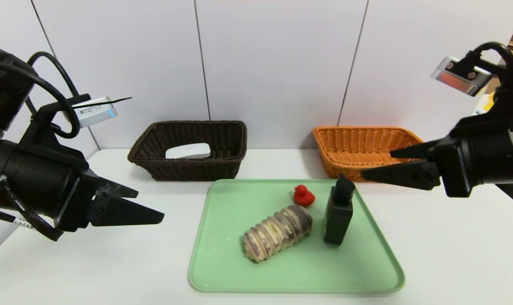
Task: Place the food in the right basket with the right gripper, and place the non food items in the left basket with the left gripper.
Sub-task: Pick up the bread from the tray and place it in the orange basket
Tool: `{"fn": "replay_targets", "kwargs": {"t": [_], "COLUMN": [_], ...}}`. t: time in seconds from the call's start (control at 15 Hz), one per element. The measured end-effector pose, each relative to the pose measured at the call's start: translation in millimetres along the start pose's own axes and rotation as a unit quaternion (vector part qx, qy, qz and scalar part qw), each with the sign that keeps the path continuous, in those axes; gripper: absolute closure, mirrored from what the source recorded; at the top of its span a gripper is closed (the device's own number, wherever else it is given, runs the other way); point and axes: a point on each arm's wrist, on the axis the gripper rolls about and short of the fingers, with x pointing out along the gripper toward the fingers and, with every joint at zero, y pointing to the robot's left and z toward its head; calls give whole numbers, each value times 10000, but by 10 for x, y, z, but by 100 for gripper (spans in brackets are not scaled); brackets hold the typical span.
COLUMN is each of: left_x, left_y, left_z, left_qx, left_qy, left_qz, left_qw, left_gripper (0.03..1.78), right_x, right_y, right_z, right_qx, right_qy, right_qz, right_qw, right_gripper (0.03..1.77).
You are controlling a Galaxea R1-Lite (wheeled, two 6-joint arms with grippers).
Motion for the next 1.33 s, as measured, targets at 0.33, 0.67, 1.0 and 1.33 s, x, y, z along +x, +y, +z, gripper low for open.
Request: {"fn": "replay_targets", "kwargs": {"t": [0.33,0.67,1.0,1.33], "left_x": [-34,-61,-67,-38], "left_y": [-36,-67,-79,-69], "left_z": [-21,-51,-88,-135], "left_qx": [201,242,224,175], "left_qy": [-47,-63,-33,53], "left_qz": [-94,-111,-108,-125], "left_qw": [9997,9996,9997,9998], "left_gripper": [12,12,12,12], "right_x": [250,655,1244,1677], "right_y": [149,328,590,771], "right_z": [416,624,592,471], "right_qx": [-320,-625,-965,-984], "right_qy": [-184,252,809,1652], "right_qz": [375,752,1157,1309], "right_qw": [9986,9949,9853,9726], "right_gripper": [10,10,10,10]}}
